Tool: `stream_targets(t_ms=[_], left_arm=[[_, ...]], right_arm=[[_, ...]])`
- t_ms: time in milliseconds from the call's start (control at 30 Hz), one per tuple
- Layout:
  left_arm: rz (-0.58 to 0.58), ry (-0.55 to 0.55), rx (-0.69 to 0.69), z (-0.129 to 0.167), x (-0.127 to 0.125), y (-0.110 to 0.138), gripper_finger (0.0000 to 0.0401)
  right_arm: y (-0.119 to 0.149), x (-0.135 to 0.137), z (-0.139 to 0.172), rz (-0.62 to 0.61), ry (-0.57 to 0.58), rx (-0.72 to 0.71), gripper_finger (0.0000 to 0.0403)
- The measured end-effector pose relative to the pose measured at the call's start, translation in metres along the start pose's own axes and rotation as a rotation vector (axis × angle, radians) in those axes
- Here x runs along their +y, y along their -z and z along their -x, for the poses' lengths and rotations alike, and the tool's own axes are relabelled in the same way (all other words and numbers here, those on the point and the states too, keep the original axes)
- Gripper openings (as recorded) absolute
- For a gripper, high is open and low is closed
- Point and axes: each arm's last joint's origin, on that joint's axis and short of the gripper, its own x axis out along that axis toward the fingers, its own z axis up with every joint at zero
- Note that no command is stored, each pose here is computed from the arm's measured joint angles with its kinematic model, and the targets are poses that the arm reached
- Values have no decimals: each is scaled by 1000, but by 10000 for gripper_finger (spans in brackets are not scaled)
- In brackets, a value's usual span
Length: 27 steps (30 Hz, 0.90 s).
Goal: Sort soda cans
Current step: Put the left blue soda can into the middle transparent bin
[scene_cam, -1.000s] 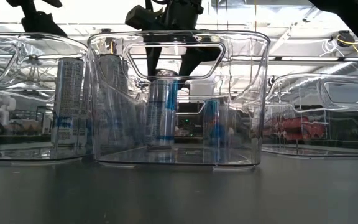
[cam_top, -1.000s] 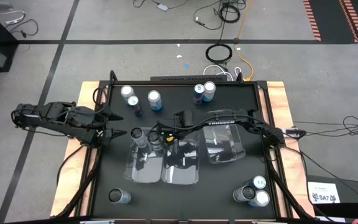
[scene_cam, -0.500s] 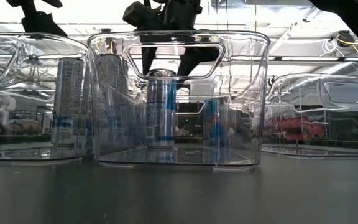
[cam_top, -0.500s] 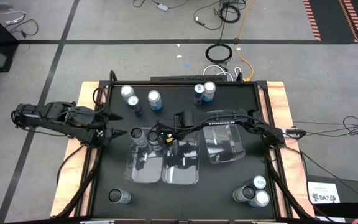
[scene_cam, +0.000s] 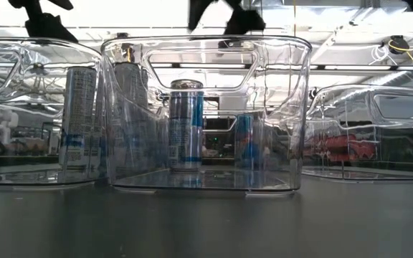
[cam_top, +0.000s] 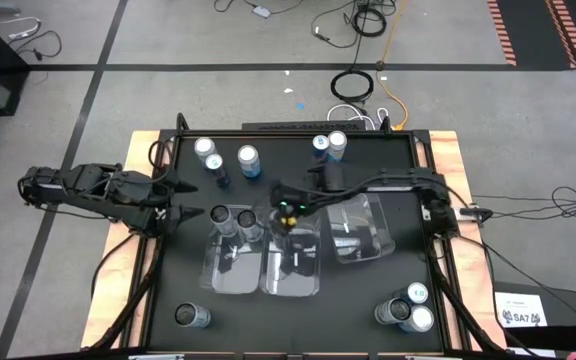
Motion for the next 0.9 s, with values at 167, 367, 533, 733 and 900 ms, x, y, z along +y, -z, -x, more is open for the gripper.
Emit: stream_targets(t_ms=[167,367,533,733,900], left_arm=[[5,-72,-49,0,2,-2,391],[131,-146,-91,-5,1,-4,391],[140,-170,-66,-16,-4,-6,391],[115,-247,-41,-32,-7,-8,391],[56,-348,-46,-29,1,-22,391]], right_arm=[[33,-2,35,85,173,-1,350],[70,1,57,234,188,-32,350],[110,-28,54,185,249,-42,350],[162,-69,41,51,-85,-202,350],[178,-88,35,-103,-443,-395,350]])
